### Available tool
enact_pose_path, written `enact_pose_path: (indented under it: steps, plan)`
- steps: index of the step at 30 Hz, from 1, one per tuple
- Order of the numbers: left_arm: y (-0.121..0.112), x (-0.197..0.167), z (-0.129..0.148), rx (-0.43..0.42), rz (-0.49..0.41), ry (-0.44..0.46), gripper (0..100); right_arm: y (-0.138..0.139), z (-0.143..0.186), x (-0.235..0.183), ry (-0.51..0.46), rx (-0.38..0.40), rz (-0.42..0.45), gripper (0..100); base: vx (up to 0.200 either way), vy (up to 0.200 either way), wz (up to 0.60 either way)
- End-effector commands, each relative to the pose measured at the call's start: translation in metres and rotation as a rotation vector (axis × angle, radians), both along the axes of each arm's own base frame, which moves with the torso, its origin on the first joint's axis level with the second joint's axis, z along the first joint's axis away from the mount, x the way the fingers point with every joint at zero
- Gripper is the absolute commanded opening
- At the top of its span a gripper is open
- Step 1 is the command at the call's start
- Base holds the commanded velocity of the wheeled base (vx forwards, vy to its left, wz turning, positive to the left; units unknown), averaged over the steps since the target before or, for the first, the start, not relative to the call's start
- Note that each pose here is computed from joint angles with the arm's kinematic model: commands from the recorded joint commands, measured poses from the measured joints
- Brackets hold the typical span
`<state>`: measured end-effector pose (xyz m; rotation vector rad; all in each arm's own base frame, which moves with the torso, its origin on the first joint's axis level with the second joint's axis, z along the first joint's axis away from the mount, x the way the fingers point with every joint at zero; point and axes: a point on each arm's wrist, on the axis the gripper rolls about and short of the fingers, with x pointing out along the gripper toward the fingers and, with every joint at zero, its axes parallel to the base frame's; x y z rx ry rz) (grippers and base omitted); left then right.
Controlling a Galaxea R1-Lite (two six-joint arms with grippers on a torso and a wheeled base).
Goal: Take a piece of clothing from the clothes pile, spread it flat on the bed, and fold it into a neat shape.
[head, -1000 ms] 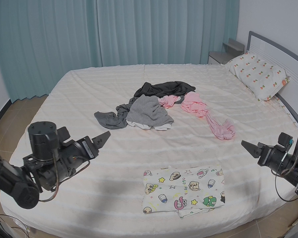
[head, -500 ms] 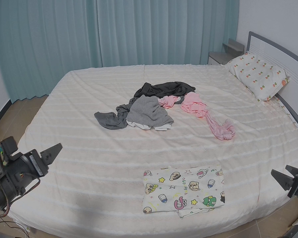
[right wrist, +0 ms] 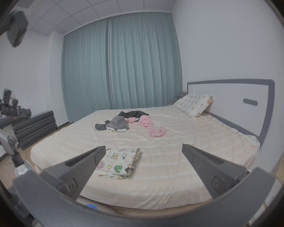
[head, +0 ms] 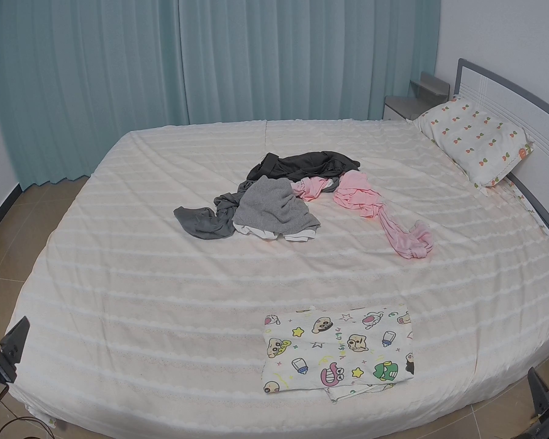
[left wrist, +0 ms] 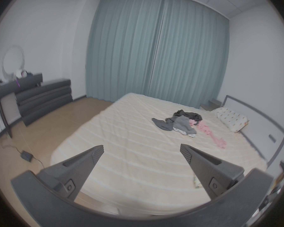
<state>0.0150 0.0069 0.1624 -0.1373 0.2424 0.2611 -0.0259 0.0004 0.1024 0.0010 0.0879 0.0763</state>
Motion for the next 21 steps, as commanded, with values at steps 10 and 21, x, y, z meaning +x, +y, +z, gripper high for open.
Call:
enact_pose_path:
  steps: [10,21]
  plan:
    - [0.007,-0.044,-0.059,0.150,0.116,-0.091,100,0.001,-0.025,0.002,-0.088,-0.052,-0.020,100,0.000,0.000,0.00]
    - [0.003,-0.030,-0.079,0.113,0.007,-0.180,100,0.001,-0.026,0.003,-0.055,-0.054,-0.013,100,0.000,0.000,0.00]
